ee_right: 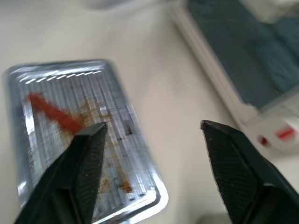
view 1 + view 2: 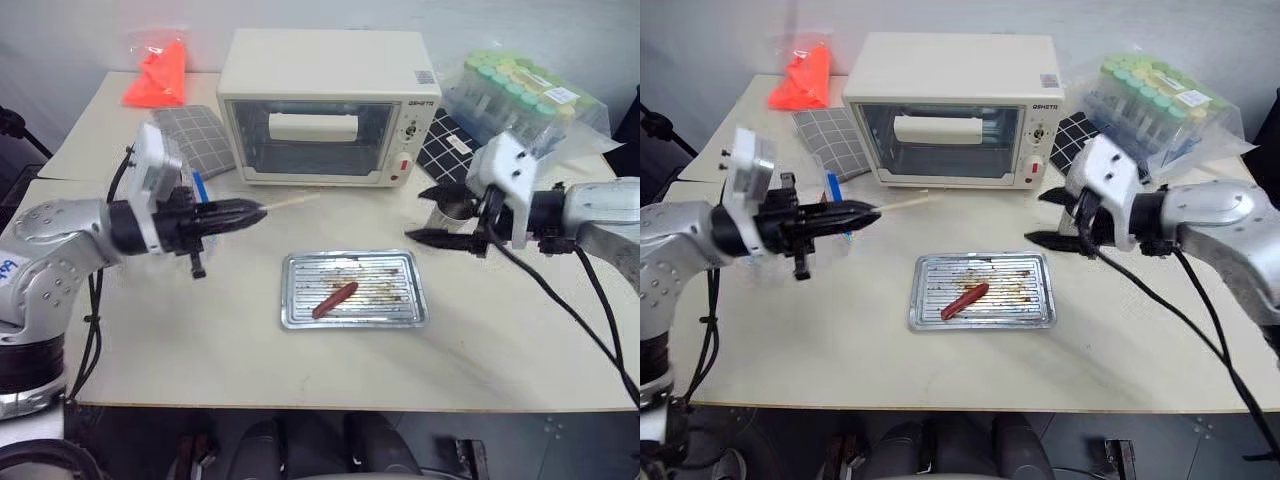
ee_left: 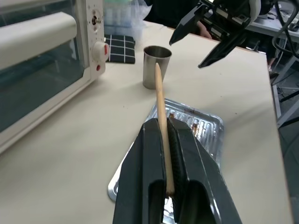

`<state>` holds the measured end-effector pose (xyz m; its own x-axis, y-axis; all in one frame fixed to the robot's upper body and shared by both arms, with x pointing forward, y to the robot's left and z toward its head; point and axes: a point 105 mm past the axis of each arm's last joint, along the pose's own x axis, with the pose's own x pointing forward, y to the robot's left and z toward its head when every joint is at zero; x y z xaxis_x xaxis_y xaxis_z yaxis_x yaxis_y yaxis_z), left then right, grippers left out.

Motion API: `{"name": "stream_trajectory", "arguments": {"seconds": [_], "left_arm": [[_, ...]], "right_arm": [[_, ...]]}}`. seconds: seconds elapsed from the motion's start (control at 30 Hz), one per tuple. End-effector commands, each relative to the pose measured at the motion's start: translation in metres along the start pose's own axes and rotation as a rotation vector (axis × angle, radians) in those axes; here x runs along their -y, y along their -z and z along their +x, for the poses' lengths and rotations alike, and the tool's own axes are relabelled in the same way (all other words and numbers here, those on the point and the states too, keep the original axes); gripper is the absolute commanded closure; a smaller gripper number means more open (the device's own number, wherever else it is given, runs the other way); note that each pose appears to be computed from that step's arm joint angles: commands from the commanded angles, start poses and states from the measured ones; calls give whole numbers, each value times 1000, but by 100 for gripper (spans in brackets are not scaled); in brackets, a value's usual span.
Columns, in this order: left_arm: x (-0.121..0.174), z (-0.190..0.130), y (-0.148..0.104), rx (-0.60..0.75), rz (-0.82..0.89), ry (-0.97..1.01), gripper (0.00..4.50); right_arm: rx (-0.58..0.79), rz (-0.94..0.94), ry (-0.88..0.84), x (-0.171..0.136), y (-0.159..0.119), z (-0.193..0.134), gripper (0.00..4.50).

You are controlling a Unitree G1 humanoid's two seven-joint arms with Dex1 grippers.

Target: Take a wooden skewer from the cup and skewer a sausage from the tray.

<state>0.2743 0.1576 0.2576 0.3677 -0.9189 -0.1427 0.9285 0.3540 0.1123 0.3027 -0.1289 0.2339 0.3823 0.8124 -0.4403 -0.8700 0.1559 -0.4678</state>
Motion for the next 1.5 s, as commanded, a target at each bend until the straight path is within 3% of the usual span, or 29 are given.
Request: {"name": "stream_trajectory", "arguments": {"seconds": [0.03,0.4,0.93,1.1,1.33,1.5], "left_arm": [[9,-9,-9,-23,49,23,450],[17,-40,-7,-202,82,93,450],[14,-33,-10,-163,97,76,450],[13,-32,-11,-157,101,74,450],[12,-29,-11,-150,111,79,450],[11,-27,-12,-145,115,81,450]], "right_arm": [[10,-124,-108,-8,-4,15,117],[16,-275,-265,-22,10,73,117],[-43,-264,-354,-44,43,120,117],[-45,-228,-372,-53,49,122,241],[-35,-130,-369,-58,50,120,241],[-32,-90,-378,-62,50,119,338]]}}
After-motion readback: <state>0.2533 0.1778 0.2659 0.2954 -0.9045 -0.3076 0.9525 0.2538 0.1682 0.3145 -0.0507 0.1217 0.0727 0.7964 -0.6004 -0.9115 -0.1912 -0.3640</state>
